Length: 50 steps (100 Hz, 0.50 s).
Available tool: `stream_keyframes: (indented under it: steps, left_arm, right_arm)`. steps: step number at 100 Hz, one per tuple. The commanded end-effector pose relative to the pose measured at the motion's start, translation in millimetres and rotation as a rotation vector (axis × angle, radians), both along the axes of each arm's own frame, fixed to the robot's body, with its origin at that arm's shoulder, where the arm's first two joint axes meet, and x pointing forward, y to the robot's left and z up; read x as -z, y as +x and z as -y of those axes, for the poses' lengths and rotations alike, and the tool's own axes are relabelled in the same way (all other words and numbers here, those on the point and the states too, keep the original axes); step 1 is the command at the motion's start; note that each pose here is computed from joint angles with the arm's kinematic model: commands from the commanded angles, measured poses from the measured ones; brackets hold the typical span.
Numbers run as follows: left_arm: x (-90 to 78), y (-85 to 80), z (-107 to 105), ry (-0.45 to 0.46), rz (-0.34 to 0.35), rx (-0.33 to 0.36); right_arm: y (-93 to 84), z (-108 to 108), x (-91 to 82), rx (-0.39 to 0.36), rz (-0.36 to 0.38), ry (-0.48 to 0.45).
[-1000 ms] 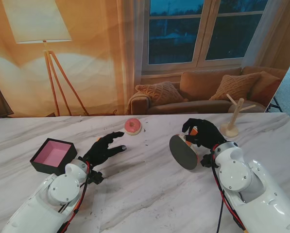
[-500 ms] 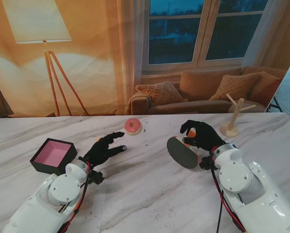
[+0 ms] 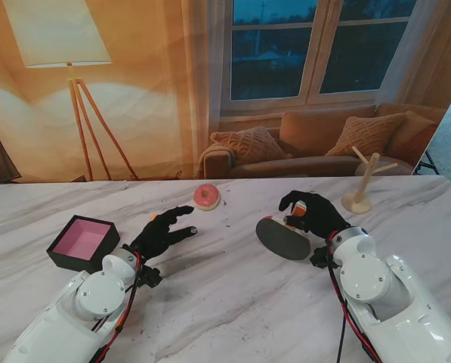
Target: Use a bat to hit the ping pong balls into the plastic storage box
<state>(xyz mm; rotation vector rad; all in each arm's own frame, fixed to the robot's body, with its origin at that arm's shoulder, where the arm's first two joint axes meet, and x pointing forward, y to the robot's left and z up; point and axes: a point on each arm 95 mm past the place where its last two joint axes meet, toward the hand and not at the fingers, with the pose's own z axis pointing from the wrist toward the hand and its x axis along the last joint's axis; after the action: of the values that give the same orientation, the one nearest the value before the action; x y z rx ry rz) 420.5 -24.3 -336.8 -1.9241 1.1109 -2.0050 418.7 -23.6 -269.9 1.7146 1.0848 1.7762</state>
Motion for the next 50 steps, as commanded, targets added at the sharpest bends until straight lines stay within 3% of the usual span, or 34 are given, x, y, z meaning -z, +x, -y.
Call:
stream_keyframes:
  steps: [1,34,50]
  left_arm:
    - [-0.1,-1.0,3.8,-0.007,-0.01,0.013]
    - [0.3,-1.4,4.6,-0.015,-0.017,0.009]
    - [0.0,-1.7,4.5,-0.02,-0.018,0.004]
  right_arm:
    - [-1.4,-0.2,7.6,0.006,-0.028,-0.013]
    - [6.6,2.9,2.0,0.008,0.021,-0.105]
    - [9.5,2.1,3.0,0.026,0.022,-0.107]
